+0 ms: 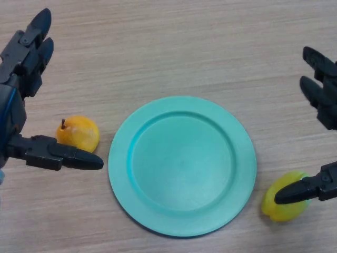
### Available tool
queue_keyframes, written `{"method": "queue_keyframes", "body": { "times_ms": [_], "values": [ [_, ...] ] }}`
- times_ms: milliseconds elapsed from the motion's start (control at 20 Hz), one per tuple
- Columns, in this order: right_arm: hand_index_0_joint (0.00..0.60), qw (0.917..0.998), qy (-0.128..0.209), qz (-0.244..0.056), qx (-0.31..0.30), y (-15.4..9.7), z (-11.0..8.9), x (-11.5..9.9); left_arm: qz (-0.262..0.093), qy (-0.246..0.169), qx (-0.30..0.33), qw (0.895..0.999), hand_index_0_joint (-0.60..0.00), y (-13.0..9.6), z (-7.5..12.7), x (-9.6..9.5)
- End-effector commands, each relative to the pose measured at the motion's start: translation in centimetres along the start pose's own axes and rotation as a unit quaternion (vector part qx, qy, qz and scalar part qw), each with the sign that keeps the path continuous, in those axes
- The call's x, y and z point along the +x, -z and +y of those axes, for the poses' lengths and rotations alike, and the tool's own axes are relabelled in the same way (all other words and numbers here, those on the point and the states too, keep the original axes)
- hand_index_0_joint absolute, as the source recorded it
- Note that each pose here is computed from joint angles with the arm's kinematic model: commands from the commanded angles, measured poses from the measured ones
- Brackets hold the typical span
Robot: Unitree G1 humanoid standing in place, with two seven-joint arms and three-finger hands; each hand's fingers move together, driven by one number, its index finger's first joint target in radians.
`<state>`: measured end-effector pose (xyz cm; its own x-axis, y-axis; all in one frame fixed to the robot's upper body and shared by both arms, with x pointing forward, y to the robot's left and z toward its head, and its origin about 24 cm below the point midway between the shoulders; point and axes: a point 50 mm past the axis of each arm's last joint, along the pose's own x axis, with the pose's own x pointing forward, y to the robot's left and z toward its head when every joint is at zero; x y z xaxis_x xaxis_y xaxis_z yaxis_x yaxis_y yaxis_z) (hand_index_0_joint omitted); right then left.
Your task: Pick up the yellow pear and place it on the plate
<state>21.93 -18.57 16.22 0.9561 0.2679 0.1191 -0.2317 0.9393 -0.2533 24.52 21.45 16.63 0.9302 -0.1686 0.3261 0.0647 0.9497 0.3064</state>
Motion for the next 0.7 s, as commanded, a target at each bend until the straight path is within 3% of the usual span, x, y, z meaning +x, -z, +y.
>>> {"method": "queue_keyframes", "body": {
  "times_ms": [50,350,700],
  "values": [
    [0.0,0.9962,0.018,-0.079,-0.03,-2.6,-0.9,-0.5,-0.085,-0.027,0.062,0.994,0.0,-2.6,1.5,0.0],
    [0.0,0.9961,0.022,-0.081,-0.028,-2.5,-1.0,-0.2,-0.082,-0.038,0.063,0.994,0.0,-2.1,2.0,0.1],
    [0.0,0.9963,0.019,-0.081,-0.024,-2.3,-1.1,0.1,-0.043,-0.073,0.074,0.994,0.0,0.6,3.7,-0.1]
  ]
}}
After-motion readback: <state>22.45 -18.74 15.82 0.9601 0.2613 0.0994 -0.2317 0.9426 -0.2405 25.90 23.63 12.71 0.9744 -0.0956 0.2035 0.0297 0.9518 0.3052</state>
